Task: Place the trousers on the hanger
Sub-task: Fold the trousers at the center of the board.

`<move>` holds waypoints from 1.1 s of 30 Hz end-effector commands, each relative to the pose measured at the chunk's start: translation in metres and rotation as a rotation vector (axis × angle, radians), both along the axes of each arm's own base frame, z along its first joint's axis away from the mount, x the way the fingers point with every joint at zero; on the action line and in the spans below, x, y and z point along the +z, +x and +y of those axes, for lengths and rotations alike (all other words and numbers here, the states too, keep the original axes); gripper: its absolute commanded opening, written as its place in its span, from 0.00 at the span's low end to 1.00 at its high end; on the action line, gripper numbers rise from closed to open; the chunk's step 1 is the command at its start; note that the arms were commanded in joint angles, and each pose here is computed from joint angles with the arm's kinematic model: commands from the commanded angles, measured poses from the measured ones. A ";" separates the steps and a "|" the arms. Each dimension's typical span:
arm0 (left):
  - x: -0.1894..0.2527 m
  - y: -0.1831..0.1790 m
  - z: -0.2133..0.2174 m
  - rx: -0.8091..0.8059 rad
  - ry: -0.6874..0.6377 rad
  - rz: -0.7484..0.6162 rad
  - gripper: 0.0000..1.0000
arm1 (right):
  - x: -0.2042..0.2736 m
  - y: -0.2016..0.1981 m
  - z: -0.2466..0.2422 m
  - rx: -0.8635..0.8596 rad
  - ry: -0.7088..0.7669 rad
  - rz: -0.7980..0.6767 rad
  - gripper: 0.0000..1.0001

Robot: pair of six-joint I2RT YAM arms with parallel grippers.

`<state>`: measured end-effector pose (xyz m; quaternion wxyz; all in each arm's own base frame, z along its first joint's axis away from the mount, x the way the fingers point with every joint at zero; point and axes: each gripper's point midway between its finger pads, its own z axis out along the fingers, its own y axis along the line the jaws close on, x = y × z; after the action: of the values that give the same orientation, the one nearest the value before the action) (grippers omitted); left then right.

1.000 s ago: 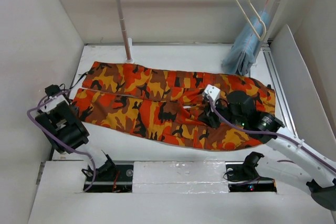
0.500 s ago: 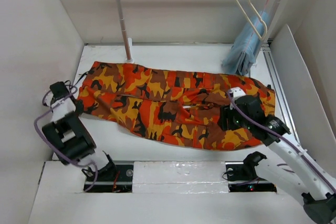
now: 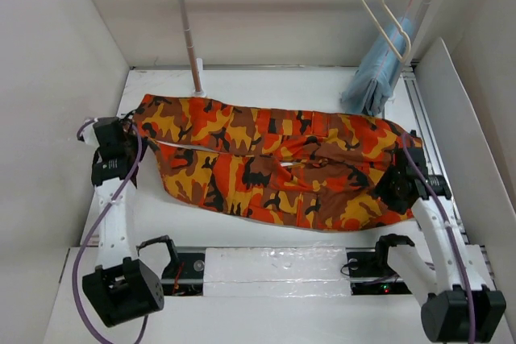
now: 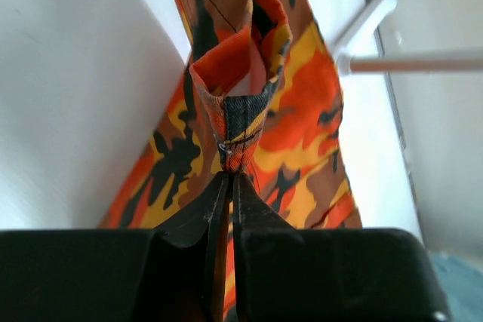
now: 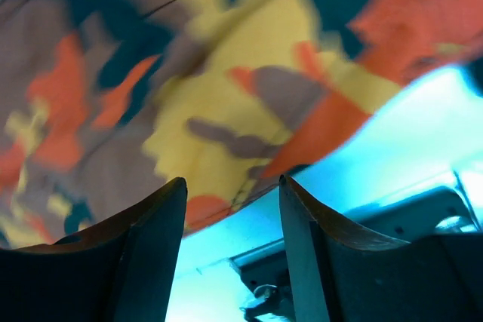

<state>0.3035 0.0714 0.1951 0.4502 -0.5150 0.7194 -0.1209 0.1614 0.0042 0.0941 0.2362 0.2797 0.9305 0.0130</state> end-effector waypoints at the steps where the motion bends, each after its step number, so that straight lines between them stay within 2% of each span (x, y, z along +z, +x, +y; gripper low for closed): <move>1: 0.024 0.009 -0.016 -0.033 -0.001 -0.011 0.00 | 0.015 0.001 -0.032 -0.259 -0.075 0.027 0.57; 5: 0.027 0.025 -0.023 -0.066 -0.014 0.022 0.00 | 0.008 -0.002 -0.070 -0.440 -0.178 0.099 0.53; 10: 0.037 0.043 -0.031 -0.099 -0.073 -0.005 0.00 | -0.018 -0.008 -0.056 -0.636 -0.038 0.256 0.52; 14: 0.026 0.044 -0.035 -0.114 -0.089 -0.001 0.00 | -0.045 -0.007 -0.022 -0.618 0.028 0.303 0.53; 18: 0.006 0.038 -0.031 -0.095 -0.076 0.035 0.00 | -0.060 -0.009 -0.014 -0.657 0.065 0.316 0.52; 22: 0.015 0.042 -0.027 -0.080 -0.062 0.032 0.00 | -0.074 -0.009 -0.011 -0.666 0.091 0.330 0.48; 29: 0.010 0.044 -0.010 -0.025 -0.073 -0.001 0.00 | -0.077 0.002 -0.029 -0.623 0.028 0.380 0.24; 30: 0.009 0.044 -0.010 -0.027 -0.071 0.002 0.00 | -0.075 0.003 -0.036 -0.631 0.007 0.368 0.14; 33: 0.009 0.047 -0.009 -0.020 -0.072 -0.016 0.00 | -0.064 0.001 -0.042 -0.612 -0.040 0.320 0.10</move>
<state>0.3438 0.0598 0.1945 0.4121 -0.5232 0.7319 -0.1441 0.1495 -0.0190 0.0196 0.0291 0.5472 0.8307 -0.0989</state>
